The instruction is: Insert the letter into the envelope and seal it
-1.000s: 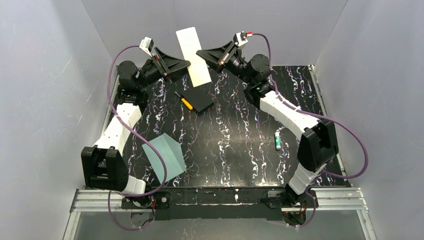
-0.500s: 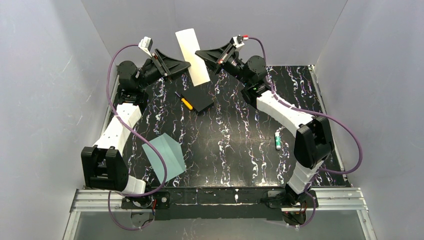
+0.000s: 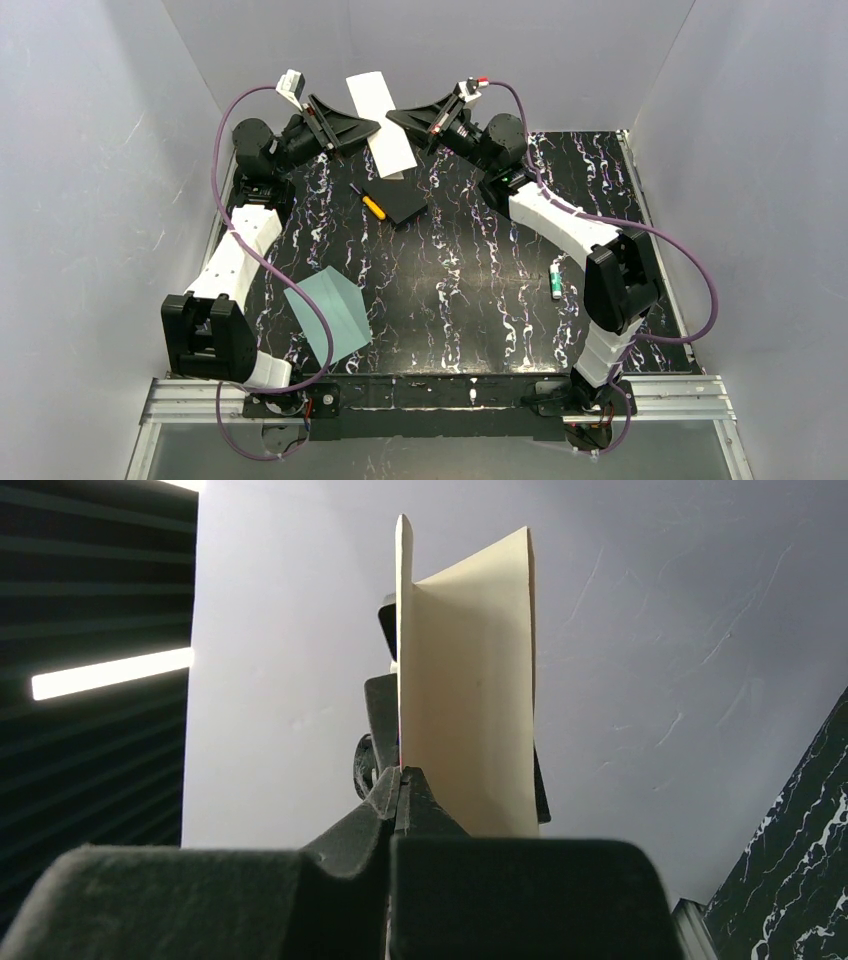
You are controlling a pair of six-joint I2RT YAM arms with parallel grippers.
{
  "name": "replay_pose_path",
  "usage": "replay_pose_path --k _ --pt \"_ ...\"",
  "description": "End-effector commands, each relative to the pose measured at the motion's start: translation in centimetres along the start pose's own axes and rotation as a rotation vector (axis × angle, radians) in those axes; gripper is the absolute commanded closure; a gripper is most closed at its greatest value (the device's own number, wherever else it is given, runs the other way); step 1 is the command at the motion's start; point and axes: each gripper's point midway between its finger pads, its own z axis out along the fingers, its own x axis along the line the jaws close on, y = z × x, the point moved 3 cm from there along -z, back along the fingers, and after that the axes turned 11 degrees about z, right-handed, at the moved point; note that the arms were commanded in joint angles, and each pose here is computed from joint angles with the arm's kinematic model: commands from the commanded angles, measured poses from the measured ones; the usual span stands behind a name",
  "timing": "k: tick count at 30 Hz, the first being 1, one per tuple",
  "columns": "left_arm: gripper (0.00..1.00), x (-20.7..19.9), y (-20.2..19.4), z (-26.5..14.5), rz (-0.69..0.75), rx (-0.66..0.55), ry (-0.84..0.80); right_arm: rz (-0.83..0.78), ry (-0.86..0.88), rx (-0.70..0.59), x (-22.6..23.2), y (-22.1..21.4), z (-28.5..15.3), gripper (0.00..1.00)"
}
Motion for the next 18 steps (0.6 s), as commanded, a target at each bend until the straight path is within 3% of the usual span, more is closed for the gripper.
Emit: replay_pose_path --k 1,9,15,18 --pt "0.6 -3.2 0.7 -0.4 0.069 -0.001 -0.066 -0.06 0.055 0.027 2.1 -0.8 0.5 0.99" --pt "0.75 -2.7 0.7 -0.2 0.047 0.002 -0.058 -0.182 -0.049 0.046 -0.2 -0.8 1.0 0.99" --pt "0.98 -1.9 0.3 -0.2 0.041 0.021 -0.053 -0.294 -0.095 0.038 -0.2 -0.9 0.8 0.99" --pt "1.0 -1.5 0.0 -0.3 0.032 0.026 -0.046 -0.343 -0.101 0.031 0.5 -1.0 0.7 0.99"
